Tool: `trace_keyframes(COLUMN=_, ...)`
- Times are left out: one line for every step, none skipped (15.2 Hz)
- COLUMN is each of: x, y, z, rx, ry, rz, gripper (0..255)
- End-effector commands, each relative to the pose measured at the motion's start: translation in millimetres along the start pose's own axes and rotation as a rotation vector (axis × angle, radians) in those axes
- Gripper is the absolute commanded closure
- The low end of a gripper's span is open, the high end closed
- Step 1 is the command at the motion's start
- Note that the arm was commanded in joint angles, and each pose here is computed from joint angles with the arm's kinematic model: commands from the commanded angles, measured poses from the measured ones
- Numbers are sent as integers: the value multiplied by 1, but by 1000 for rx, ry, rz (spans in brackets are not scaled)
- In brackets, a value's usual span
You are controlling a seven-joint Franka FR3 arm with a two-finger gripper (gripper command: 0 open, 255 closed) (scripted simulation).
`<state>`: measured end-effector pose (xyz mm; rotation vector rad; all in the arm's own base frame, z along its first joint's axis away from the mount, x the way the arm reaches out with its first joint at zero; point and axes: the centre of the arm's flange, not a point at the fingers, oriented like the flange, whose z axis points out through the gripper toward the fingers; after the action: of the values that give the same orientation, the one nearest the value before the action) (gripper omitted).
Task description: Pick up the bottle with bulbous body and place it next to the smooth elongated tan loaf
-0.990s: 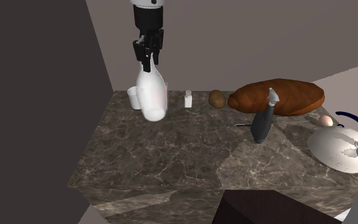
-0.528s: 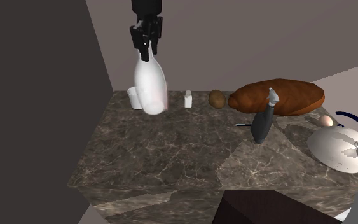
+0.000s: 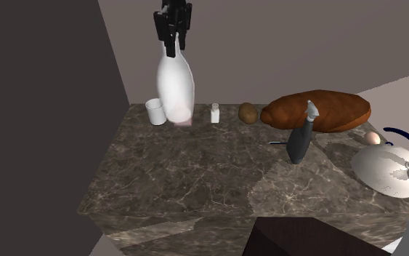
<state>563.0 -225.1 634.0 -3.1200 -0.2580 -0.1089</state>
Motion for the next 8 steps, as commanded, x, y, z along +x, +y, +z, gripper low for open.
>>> trace_keyframes(x=-22, y=3, z=-7, rx=-1, ry=1, rz=0, gripper=255)
trace_keyframes(x=-34, y=6, z=-11, rx=-1, ry=1, rz=0, gripper=255)
trace_keyframes(x=-47, y=8, z=-14, rx=-1, ry=1, rz=0, gripper=255)
trace_keyframes(x=-59, y=10, z=-18, rx=-1, ry=1, rz=0, gripper=255)
trace_keyframes(x=-72, y=12, z=-21, rx=-1, ry=1, rz=0, gripper=255)
trace_keyframes(x=-84, y=14, z=-24, rx=-1, ry=1, rz=0, gripper=255)
trace_keyframes(x=-97, y=16, z=-28, rx=-1, ry=1, rz=0, gripper=255)
trace_keyframes(x=-110, y=18, z=-31, rx=-1, ry=1, rz=0, gripper=255)
